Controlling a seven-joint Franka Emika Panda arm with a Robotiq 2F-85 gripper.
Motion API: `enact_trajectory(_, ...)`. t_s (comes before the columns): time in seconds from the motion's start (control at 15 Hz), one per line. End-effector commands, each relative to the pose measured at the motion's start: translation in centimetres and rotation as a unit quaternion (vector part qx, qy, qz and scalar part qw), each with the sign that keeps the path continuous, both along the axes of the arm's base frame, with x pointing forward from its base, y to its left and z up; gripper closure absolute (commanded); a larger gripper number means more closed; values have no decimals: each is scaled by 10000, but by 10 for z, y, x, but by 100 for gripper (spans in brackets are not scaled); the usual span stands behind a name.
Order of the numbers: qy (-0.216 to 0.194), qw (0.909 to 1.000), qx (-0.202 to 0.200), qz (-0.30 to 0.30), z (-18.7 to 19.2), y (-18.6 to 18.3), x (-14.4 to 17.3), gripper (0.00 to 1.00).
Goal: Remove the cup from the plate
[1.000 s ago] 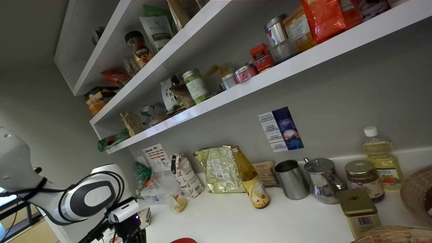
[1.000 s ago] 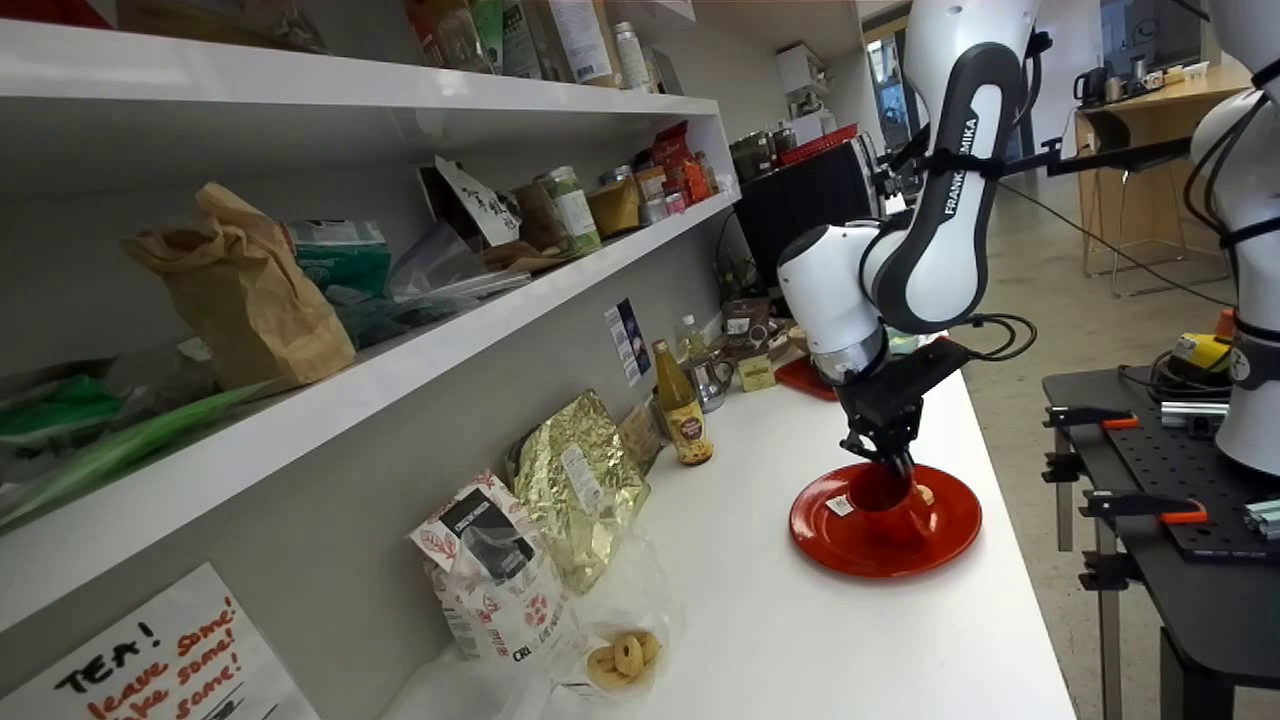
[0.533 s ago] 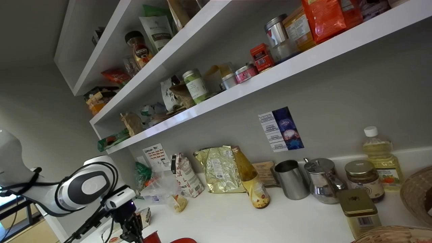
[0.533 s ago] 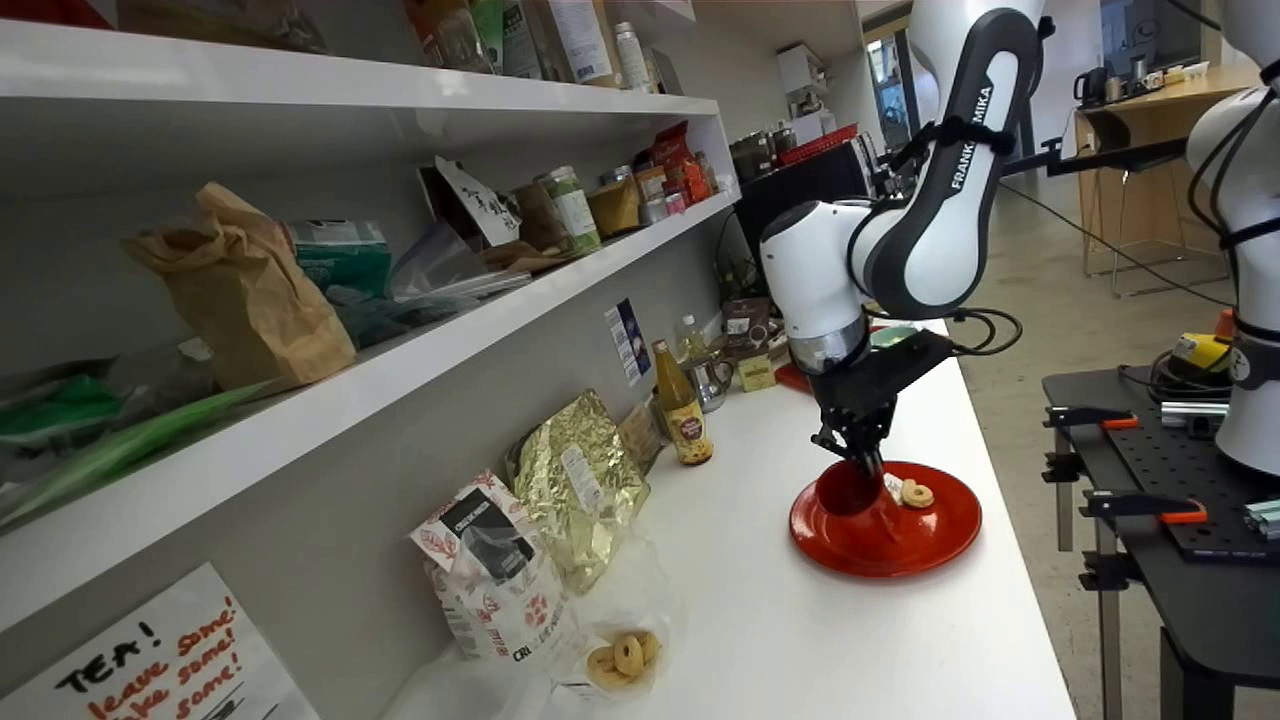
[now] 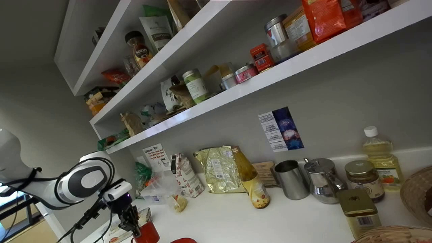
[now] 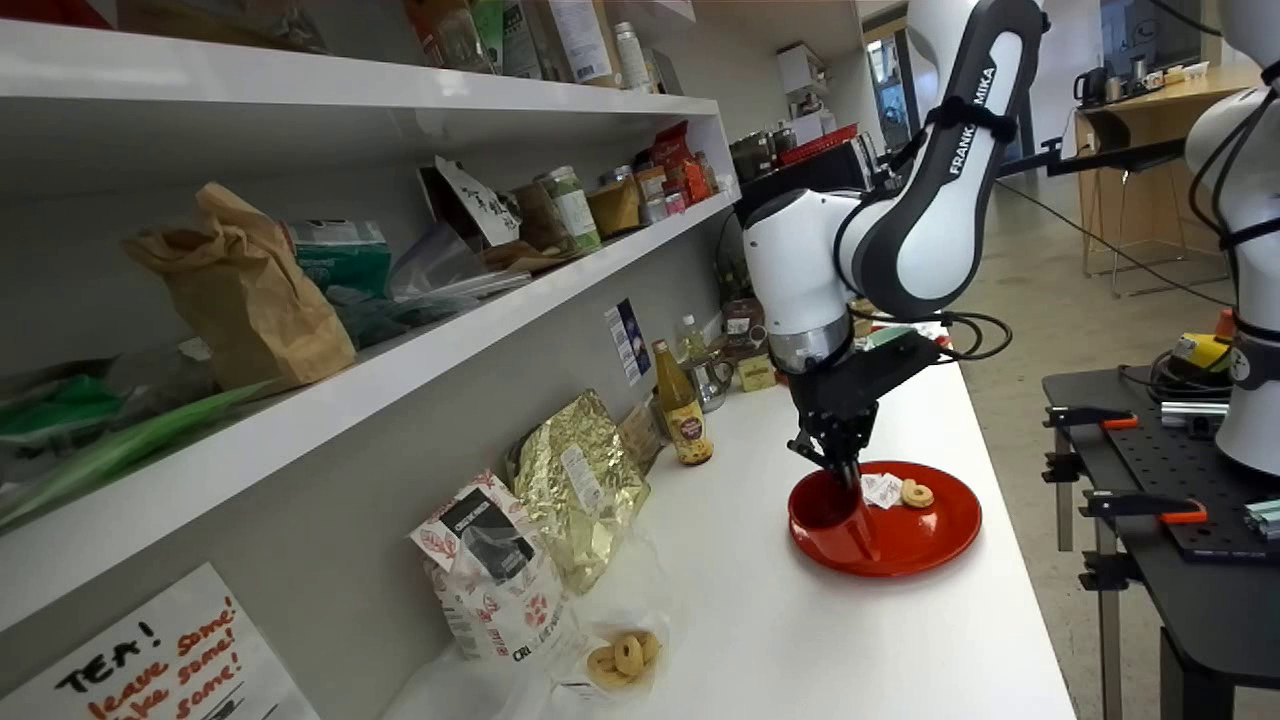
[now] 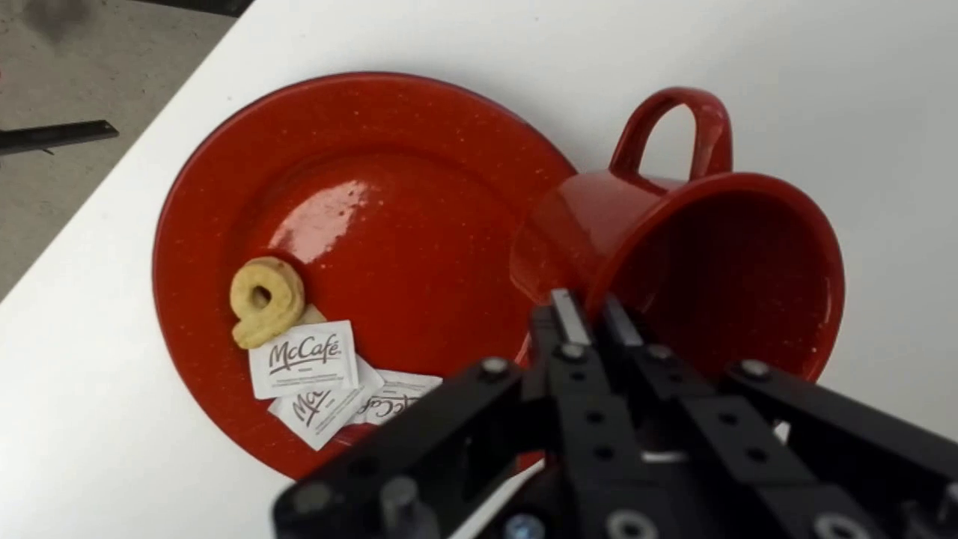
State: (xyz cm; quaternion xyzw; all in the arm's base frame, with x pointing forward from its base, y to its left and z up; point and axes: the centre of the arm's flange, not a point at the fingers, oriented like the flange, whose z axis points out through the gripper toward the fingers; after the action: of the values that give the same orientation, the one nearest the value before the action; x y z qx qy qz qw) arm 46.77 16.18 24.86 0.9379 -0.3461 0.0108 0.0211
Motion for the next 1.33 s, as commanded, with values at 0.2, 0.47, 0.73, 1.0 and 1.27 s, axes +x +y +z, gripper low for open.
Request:
enact_trajectory(0.2,-72,9986,520,-108,-12,43,16,98)
enact_trajectory(0.47,-30,9970,754,-174,-23,59,17,98)
enact_trajectory(0.73,72,9956,903,-237,-38,77,10,98)
enact_trajectory(1.0,238,9940,1017,-311,-58,88,1,98)
enact_trajectory(1.27,334,9931,1064,-358,-70,95,-7,98)
